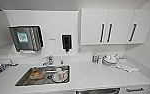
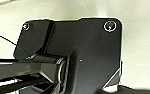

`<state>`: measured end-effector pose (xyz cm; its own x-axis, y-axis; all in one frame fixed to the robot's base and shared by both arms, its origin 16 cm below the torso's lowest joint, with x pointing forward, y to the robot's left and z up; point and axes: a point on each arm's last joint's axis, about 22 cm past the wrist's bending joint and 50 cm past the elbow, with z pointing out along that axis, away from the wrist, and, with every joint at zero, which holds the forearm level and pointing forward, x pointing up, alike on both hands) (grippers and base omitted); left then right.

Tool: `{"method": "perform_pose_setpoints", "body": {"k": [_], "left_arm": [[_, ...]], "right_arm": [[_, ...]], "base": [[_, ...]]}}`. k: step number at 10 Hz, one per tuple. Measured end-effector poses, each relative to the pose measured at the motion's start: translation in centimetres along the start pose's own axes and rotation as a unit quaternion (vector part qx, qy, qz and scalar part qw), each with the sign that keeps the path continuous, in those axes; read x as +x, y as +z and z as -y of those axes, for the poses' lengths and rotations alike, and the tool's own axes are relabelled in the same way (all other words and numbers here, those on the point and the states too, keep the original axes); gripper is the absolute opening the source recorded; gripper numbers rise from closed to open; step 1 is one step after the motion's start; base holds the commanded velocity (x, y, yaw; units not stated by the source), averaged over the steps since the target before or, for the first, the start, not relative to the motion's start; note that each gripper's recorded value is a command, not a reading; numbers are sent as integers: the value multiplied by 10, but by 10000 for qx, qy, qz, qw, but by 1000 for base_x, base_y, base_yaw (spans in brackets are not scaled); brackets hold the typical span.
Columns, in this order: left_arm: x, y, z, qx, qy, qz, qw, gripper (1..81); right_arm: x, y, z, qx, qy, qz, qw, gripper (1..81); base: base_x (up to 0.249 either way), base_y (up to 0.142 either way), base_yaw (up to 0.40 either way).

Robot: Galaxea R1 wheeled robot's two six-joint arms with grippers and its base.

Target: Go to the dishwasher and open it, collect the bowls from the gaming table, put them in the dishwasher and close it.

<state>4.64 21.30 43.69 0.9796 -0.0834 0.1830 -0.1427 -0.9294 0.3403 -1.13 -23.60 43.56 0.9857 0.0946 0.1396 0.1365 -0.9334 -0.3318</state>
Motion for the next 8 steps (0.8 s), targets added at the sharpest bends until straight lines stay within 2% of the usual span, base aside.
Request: {"method": "perform_pose_setpoints", "body": {"k": [2, 4, 6, 8], "left_arm": [[-7, -1, -1, -2, -15, 54, 10000, 811], [-4, -1, 1, 5, -12, 31, 10000, 811], [-5, -3, -1, -52, -22, 24, 10000, 811], [2, -15, 9, -135, -33, -143, 9998, 811]], "right_arm": [[-9, -1, 1, 5, 11, 68, 10000, 811], [-12, 0, 3, 22, 21, 114, 9999, 811], [-14, -1, 13, 159, 33, 184, 9997, 811], [-12, -9, 20, 368, 47, 193, 9991, 811]], "base": [[0, 0, 0], [0, 0, 0], [0, 0, 0], [0, 0, 0]]}}
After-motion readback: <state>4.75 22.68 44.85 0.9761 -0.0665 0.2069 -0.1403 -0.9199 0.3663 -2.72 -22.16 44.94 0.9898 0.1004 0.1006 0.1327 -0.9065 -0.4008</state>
